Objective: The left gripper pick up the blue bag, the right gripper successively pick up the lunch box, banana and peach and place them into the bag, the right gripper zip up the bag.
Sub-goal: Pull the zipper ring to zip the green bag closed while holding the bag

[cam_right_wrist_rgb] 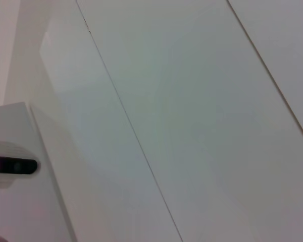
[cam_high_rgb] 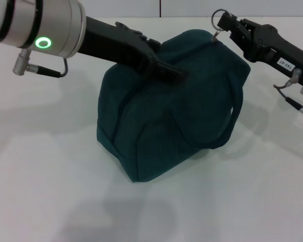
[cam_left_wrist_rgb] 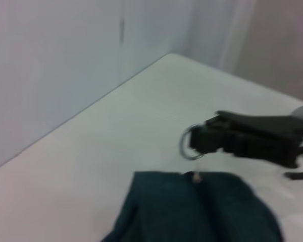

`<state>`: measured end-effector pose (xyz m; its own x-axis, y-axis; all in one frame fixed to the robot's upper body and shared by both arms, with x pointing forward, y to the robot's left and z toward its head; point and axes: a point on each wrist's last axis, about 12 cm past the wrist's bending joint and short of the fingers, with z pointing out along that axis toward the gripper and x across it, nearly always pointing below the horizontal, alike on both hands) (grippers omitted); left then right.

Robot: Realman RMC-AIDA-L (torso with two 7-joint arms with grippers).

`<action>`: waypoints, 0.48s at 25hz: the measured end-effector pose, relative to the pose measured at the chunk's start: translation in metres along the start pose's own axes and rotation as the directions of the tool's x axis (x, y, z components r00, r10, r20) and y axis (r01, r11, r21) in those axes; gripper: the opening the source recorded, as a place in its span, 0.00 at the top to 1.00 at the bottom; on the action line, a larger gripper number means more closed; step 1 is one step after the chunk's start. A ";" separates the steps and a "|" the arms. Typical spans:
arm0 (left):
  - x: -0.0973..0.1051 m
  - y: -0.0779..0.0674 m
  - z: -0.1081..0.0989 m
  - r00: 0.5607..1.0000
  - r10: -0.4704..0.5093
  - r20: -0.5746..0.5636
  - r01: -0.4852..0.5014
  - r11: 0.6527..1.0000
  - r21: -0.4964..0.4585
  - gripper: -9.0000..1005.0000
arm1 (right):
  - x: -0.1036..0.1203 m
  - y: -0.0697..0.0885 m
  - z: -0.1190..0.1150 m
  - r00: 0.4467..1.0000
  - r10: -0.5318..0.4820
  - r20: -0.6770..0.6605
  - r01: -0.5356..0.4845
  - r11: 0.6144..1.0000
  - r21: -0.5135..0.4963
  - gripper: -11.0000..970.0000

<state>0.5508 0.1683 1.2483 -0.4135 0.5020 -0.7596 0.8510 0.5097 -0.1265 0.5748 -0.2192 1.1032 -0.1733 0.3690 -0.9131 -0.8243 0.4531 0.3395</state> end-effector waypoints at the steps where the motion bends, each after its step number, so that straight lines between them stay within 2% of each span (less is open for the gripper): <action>1: 0.001 0.001 0.002 1.000 0.002 -0.008 -0.002 1.000 -0.016 0.12 | 0.000 0.000 0.000 1.000 0.000 0.000 0.000 1.000 0.000 0.98; 4: 0.002 0.001 0.005 1.000 0.013 -0.023 -0.014 0.999 -0.033 0.12 | 0.000 0.000 0.000 1.000 0.001 -0.001 -0.001 1.000 0.002 0.98; 10: 0.004 -0.001 0.006 0.999 0.047 -0.024 -0.048 0.999 -0.025 0.27 | 0.001 0.000 -0.001 1.000 0.003 -0.003 -0.003 1.000 0.005 0.98; 12: 0.004 -0.001 0.007 0.998 0.052 -0.023 -0.053 0.998 -0.022 0.36 | 0.001 0.000 -0.001 1.000 0.004 -0.004 -0.004 1.000 0.007 0.98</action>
<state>0.5501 0.1653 1.2410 -0.3757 0.5438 -0.7505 0.8643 0.4977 -0.0720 0.5746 -0.2196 1.1018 -0.1783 0.3676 -0.9128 -0.8201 0.4571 0.3442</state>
